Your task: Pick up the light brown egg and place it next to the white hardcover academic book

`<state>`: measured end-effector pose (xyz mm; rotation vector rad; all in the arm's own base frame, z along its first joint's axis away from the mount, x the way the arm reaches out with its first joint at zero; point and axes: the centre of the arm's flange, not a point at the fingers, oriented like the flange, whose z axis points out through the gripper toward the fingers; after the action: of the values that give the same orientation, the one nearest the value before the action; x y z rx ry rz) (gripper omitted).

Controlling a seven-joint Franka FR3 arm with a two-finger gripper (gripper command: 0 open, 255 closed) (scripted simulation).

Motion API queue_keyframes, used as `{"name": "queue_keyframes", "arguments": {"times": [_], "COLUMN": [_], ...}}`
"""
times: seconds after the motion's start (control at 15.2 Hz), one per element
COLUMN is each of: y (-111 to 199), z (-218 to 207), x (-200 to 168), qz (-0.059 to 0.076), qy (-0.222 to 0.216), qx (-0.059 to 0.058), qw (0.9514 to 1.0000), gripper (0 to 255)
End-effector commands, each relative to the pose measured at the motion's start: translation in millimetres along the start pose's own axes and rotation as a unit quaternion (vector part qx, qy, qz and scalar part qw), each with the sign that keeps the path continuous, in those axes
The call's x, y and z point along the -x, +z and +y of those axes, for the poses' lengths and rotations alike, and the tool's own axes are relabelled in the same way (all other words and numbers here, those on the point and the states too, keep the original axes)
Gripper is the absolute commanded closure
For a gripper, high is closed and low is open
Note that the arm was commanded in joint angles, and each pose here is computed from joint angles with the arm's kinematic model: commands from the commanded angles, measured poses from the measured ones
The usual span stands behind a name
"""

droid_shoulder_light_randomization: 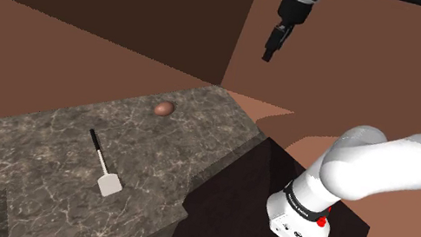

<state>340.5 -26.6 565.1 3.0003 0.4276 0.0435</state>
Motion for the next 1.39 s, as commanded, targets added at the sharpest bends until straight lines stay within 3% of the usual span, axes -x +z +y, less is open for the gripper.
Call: {"name": "queue_keyframes", "arguments": {"times": [0.0,0.33,0.66,0.99,1.32], "y": [22.6,76.5,130.4,184.2,237.6], "z": [9.3,27.0,39.1,45.4,45.8], "x": [-17.0,-51.9,-89.1,-127.8,-167.5], "qz": [0.003,0.009,0.015,0.021,0.027], "qy": [-0.022,-0.075,-0.128,-0.180,-0.232], "qx": [-0.006,-0.023,-0.039,-0.055,-0.071], "qw": [0.9997,0.9969,0.9909,0.9819,0.9697], "gripper": [0,0,0,0,0]}}
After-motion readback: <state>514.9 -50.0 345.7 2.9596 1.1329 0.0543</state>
